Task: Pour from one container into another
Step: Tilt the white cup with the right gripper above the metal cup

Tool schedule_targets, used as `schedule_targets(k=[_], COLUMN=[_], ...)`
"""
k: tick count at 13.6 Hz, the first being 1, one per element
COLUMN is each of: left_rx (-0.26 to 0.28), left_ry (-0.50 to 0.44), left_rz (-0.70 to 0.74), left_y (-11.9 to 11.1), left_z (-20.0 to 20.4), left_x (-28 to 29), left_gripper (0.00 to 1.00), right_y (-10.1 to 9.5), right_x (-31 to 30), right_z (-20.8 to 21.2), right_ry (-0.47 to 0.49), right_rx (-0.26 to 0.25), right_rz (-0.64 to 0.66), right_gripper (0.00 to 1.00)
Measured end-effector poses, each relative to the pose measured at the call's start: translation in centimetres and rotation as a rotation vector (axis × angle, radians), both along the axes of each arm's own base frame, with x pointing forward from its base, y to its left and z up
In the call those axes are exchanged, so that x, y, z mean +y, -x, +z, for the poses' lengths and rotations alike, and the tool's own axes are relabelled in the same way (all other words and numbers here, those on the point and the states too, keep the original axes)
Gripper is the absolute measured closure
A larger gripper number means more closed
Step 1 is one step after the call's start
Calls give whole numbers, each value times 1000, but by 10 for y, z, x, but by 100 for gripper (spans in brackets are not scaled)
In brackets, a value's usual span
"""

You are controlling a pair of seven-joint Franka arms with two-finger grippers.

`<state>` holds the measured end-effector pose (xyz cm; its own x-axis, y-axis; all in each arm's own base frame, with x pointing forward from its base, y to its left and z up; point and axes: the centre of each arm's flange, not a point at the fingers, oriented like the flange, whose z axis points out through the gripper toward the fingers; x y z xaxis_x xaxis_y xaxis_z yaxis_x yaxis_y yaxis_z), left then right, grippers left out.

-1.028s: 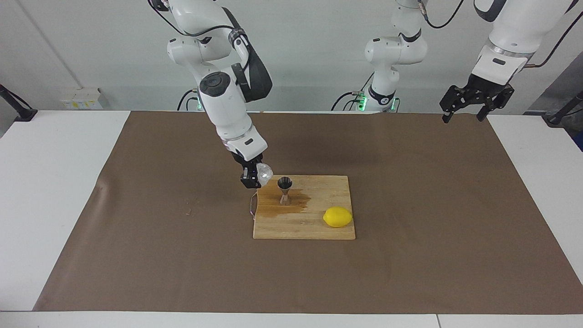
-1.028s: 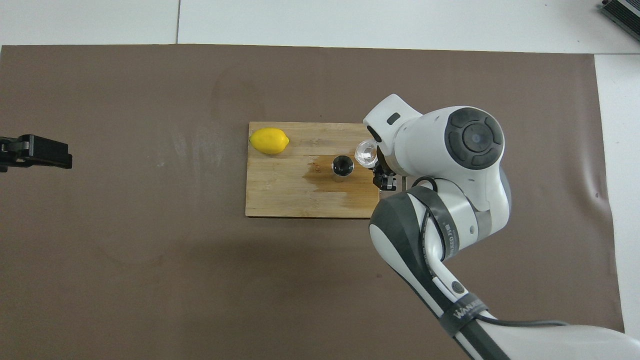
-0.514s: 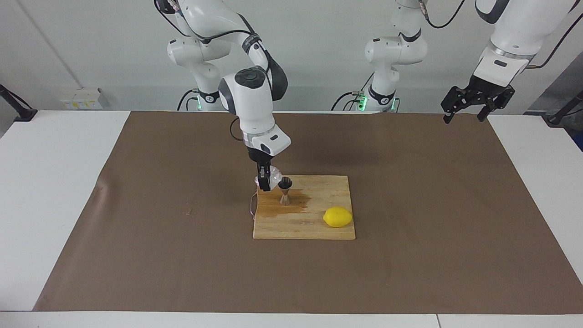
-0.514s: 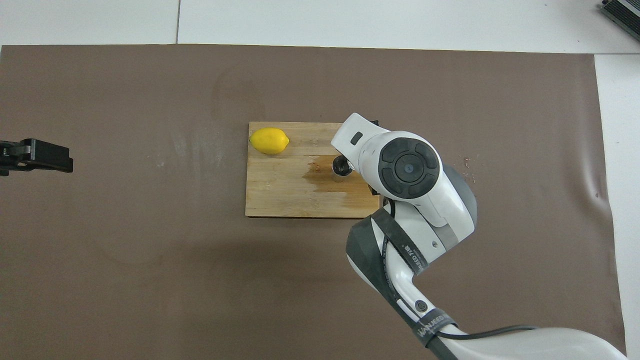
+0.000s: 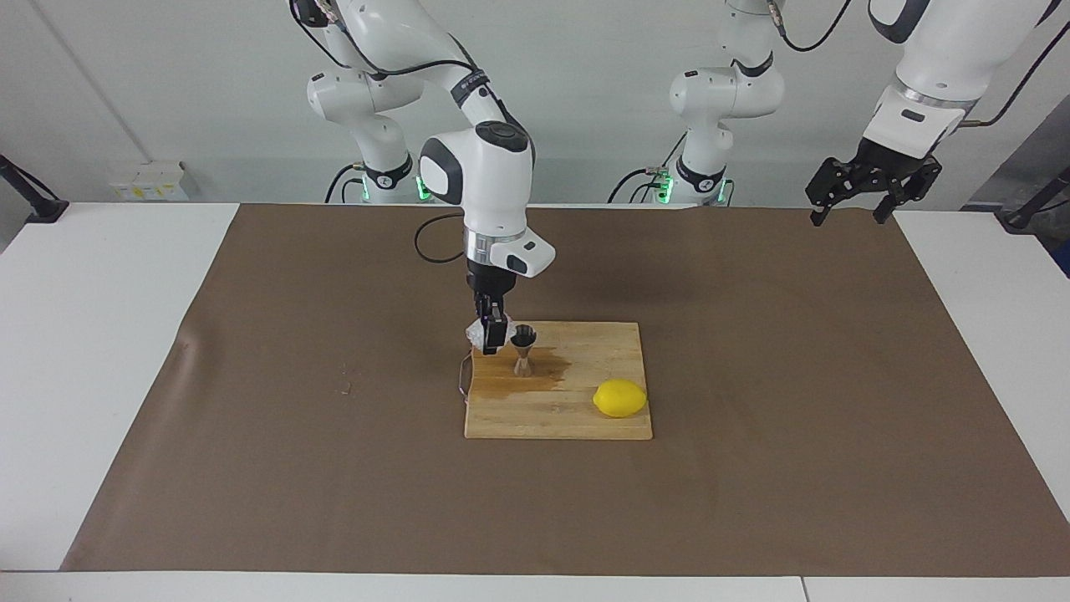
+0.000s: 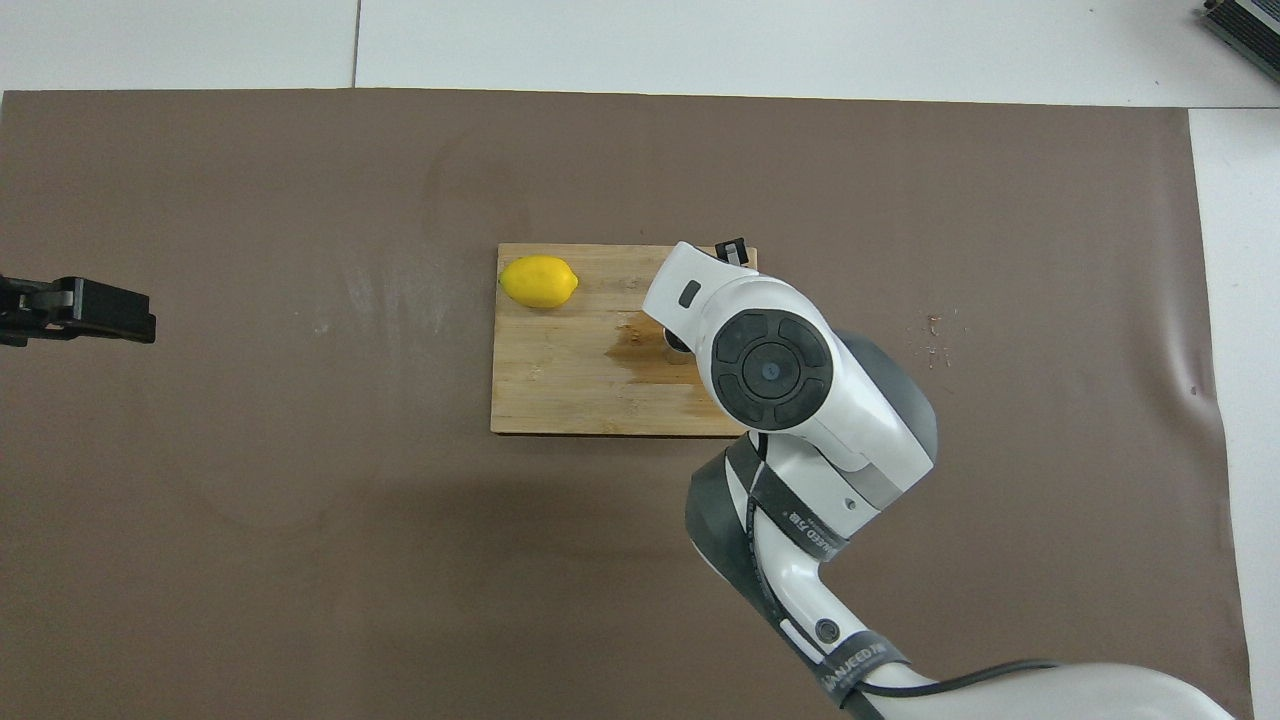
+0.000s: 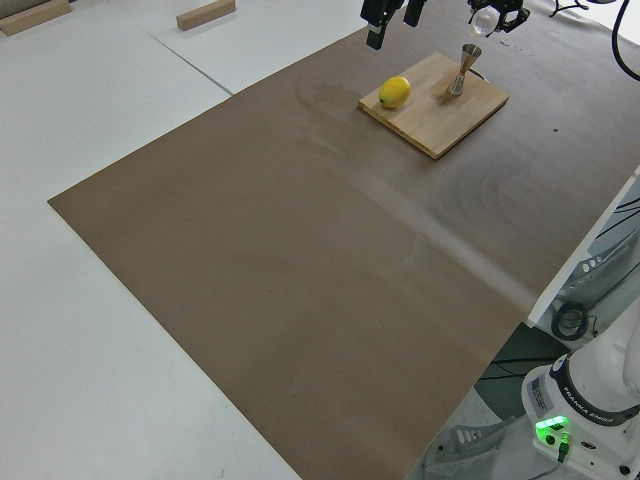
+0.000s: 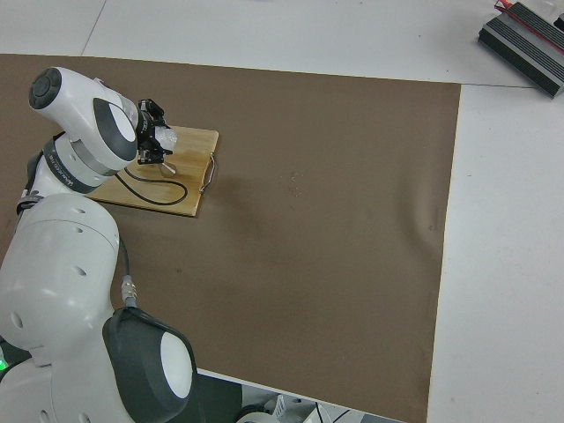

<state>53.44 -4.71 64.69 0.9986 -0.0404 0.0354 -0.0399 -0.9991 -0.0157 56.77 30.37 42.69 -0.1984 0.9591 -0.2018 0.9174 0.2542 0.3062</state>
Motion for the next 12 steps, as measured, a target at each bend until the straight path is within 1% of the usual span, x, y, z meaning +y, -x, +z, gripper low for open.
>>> schedule_targets(k=[5,12], left_rx=[14,29], left_ry=[0,1], left_rz=[-14,16], left_y=[1,1], left_z=[-7,-11], left_x=[-7,10], left_gripper=[0,0], right_y=[-1,5], right_x=[0,12], right_z=[2,2], right_ry=[58,71], right_rx=[-38,-51], right_rz=[38,72], right_gripper=[49,49])
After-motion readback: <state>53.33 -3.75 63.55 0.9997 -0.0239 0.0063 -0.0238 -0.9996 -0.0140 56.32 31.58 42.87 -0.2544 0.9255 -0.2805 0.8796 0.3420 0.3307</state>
